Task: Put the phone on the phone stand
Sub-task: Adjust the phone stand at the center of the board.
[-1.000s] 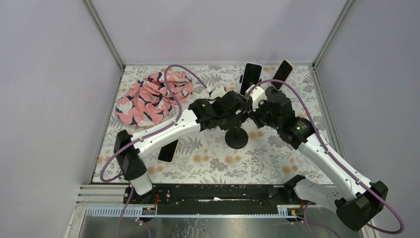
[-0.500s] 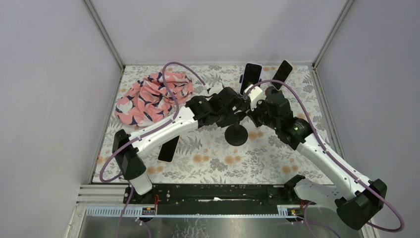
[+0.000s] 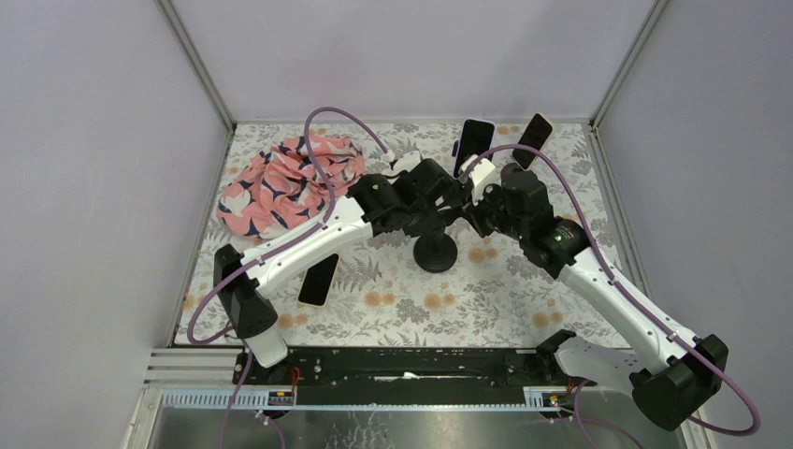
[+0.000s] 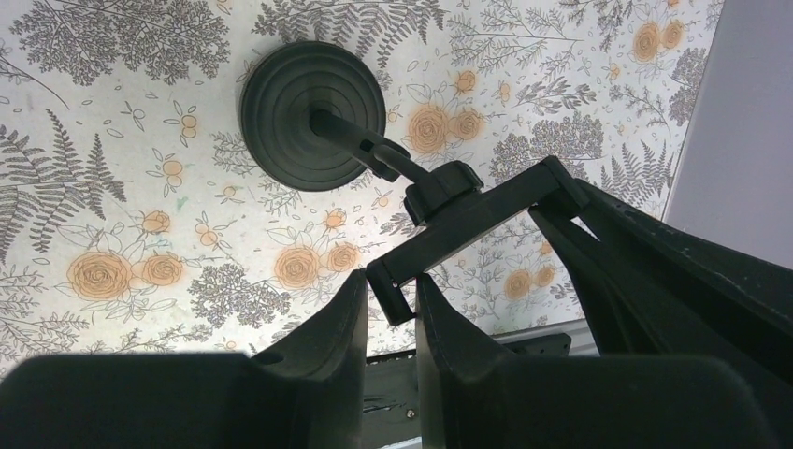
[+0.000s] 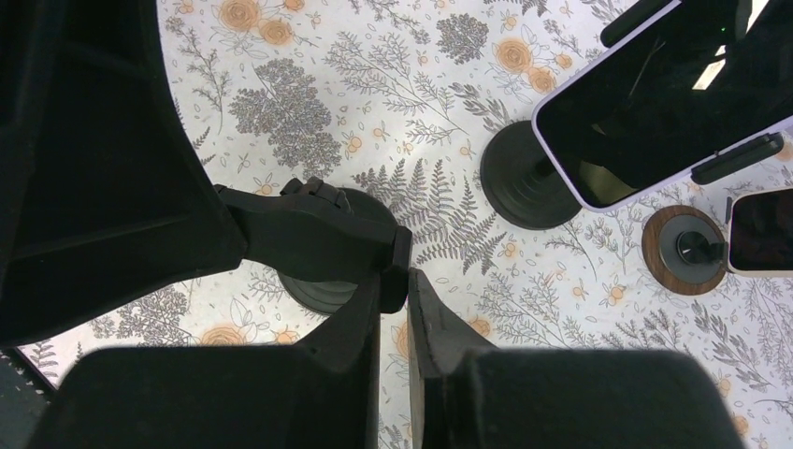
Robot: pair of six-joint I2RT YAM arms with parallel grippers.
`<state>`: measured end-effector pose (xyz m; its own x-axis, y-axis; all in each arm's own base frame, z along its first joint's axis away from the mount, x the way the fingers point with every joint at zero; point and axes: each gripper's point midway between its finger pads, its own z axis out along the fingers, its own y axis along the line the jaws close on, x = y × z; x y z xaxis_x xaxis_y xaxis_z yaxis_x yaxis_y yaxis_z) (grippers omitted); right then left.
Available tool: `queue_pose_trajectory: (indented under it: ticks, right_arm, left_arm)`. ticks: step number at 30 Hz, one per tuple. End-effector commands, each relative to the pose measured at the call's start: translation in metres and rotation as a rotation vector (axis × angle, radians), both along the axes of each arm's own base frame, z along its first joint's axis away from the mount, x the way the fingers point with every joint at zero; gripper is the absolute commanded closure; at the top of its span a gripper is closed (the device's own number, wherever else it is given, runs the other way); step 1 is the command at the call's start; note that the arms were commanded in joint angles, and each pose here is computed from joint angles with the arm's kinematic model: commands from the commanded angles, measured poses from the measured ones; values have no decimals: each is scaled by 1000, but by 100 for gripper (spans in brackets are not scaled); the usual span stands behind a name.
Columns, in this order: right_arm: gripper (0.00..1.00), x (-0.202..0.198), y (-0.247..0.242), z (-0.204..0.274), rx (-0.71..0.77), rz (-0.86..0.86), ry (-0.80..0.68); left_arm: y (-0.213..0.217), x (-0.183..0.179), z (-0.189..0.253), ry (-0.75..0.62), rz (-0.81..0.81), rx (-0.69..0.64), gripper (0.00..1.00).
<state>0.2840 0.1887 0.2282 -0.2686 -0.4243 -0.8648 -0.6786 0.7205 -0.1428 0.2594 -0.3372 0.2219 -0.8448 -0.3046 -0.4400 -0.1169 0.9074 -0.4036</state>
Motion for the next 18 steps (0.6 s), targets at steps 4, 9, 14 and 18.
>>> queue_pose_trajectory:
  ticks: [4, 9, 14, 18]
  right_arm:
    - [100, 34, -85, 9, -220, -313, -90]
    - [100, 10, -45, 3, -85, -106, -6]
    - [100, -14, -19, -1, -2, 51, 69]
    - [100, -26, -11, -5, 24, 119, 104]
  left_arm:
    - [108, -35, -26, 140, -29, 441, 100]
    - [89, -31, -26, 131, -77, 378, 100]
    - [69, -27, -20, 85, -145, 321, 100]
    - [57, -24, -21, 65, -181, 301, 100]
